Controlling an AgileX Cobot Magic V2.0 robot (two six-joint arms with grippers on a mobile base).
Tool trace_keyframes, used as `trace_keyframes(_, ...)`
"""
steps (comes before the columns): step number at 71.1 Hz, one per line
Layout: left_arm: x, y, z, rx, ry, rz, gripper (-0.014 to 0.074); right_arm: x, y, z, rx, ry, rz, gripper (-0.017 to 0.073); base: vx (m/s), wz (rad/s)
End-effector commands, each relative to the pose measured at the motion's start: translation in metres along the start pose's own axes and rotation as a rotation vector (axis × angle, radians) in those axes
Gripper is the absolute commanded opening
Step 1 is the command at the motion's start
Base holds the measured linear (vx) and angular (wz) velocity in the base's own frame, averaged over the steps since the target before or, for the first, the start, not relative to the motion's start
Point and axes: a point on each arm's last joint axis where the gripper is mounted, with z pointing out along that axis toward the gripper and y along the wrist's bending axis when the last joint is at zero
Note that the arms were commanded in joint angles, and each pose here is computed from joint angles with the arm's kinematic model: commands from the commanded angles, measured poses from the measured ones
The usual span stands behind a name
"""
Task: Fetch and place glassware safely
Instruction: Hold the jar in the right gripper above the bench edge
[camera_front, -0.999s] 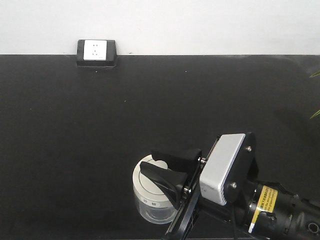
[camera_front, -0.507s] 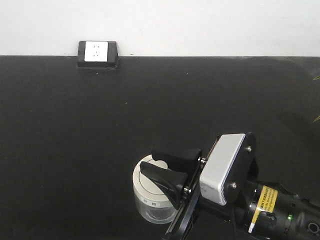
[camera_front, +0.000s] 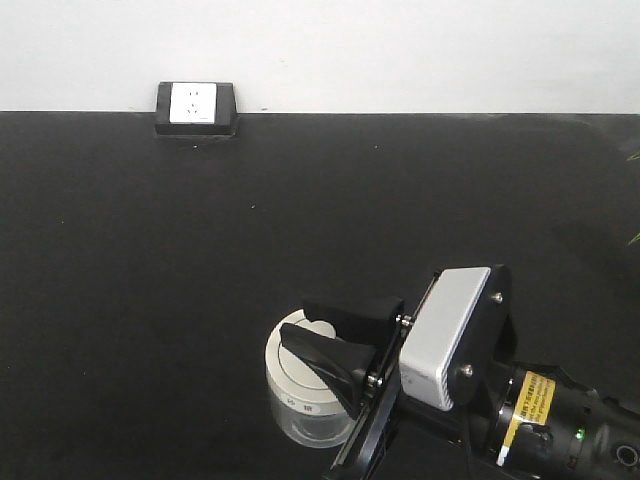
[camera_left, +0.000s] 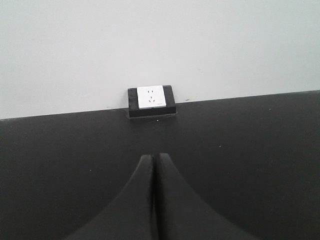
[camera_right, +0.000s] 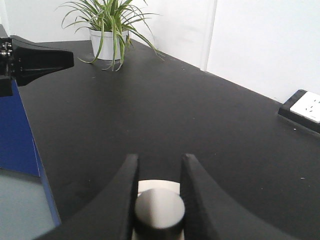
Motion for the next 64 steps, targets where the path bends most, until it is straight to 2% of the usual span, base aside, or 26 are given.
trace_keyframes(1,-0.0153,0.0003,0.0004,0.001,-0.096,-0.014,-0.0007,-0.0231,0.0008,-0.0023,-0.014,-0.150,-0.005,-0.0003,0.00,0.00)
trace_keyframes(64,-0.0153,0.0003,0.0004,0.001,-0.096,-0.014,-0.0007,-0.0232,0.0008,-0.0023,-0.015,-0.151,-0.002,-0.0003,0.00,0.00)
